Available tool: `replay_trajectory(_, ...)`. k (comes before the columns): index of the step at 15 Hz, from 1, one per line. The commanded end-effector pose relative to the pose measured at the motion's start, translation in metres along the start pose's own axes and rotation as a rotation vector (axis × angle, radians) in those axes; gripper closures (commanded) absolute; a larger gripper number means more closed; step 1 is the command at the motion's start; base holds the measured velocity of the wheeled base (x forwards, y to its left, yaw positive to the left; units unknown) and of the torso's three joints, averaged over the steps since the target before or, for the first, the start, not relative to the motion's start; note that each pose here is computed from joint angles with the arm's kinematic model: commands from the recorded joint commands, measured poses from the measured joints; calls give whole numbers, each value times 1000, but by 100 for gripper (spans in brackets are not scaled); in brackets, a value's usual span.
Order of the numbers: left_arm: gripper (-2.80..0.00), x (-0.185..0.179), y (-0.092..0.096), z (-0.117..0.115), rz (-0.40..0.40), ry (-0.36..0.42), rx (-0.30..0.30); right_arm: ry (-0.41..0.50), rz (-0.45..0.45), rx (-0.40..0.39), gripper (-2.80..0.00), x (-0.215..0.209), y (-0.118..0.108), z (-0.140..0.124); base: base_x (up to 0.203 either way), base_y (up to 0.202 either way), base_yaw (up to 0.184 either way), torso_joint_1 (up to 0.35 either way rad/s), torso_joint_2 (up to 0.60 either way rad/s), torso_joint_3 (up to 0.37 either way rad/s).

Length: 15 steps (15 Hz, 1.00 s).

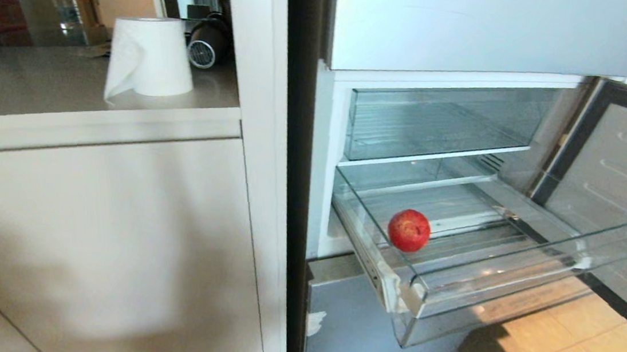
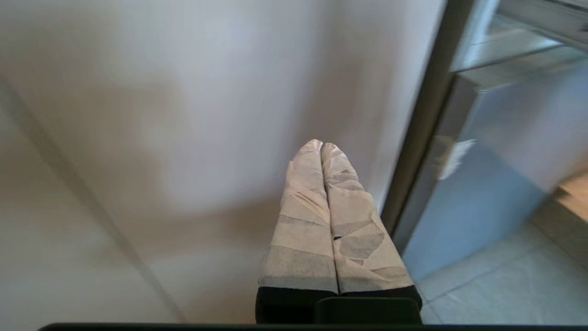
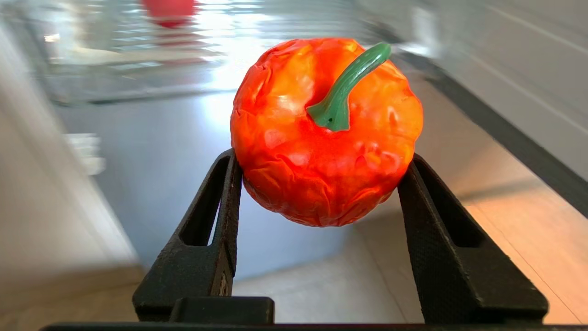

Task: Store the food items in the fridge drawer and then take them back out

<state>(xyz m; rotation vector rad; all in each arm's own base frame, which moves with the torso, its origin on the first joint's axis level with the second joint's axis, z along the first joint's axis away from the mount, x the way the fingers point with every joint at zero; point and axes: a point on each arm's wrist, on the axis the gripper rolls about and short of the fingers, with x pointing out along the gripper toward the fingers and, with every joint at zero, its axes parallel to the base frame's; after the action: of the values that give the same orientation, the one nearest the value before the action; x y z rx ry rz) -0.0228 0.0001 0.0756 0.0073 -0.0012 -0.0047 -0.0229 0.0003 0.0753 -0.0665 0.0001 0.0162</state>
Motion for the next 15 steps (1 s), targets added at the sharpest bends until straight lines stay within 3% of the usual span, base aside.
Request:
replay_trajectory(1, 0, 0, 0, 0, 1, 0, 0, 4, 1, 2, 0, 0, 0, 0, 3, 7, -176, 2, 4, 2)
replay_trajectory(11, 0, 0, 0, 0, 0, 0, 0, -1, 2, 10, 0, 0, 0, 0, -1, 8, -174, 2, 3, 2)
replay_trajectory(15, 0, 0, 0, 0, 0, 0, 0, 28, -6, 33, 0, 2, 0, 1, -1, 2, -50, -1, 1, 1)
